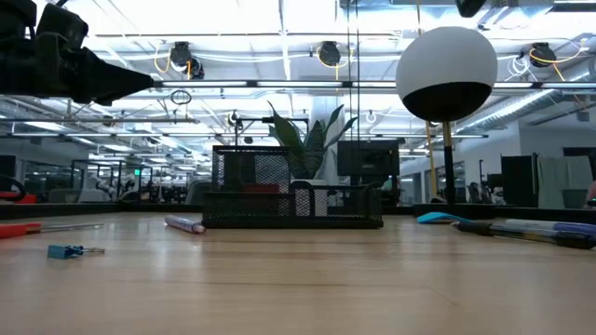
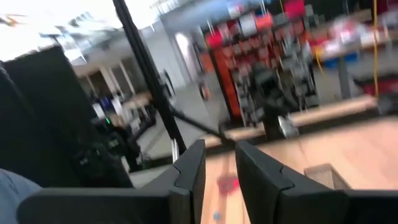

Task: Pick and place office supplies into organizer
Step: Put the gray pen into the top left section of the desk organizer

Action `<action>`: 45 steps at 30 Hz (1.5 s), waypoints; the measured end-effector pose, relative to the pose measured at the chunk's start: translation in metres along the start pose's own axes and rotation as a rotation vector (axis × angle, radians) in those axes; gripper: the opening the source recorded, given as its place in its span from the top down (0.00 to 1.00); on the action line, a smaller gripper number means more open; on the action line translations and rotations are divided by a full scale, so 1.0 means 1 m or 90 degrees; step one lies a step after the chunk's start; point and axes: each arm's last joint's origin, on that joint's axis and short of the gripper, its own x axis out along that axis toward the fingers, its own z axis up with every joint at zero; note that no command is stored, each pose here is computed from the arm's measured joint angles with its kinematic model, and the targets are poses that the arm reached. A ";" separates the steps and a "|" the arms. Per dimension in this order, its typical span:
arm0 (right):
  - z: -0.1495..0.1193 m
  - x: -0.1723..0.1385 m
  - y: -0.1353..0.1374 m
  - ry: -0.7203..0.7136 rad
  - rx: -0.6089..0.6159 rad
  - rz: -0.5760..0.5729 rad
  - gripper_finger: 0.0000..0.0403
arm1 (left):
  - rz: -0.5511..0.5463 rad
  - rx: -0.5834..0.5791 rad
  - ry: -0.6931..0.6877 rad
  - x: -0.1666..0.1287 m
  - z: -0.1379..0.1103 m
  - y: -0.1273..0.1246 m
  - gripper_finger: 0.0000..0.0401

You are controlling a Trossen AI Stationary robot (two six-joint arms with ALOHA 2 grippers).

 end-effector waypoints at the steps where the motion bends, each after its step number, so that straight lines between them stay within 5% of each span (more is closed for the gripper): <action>1: 0.005 0.004 0.002 0.017 0.010 -0.007 0.80 | 0.000 0.000 0.000 0.000 0.000 0.000 0.76; 12: 0.024 0.023 0.006 0.213 0.127 -0.193 0.80 | 0.000 0.000 0.000 0.000 0.000 0.000 0.76; 26: -0.026 0.030 -0.010 0.510 0.334 -0.397 0.80 | 0.000 0.000 0.000 0.000 0.000 0.000 0.76; 35: -0.054 0.019 -0.021 0.727 0.360 -0.612 0.80 | 0.000 0.000 0.000 0.000 0.000 0.000 0.76; 45: -0.059 0.010 -0.023 0.801 0.353 -0.699 0.80 | 0.000 0.000 0.000 0.000 0.000 0.000 0.76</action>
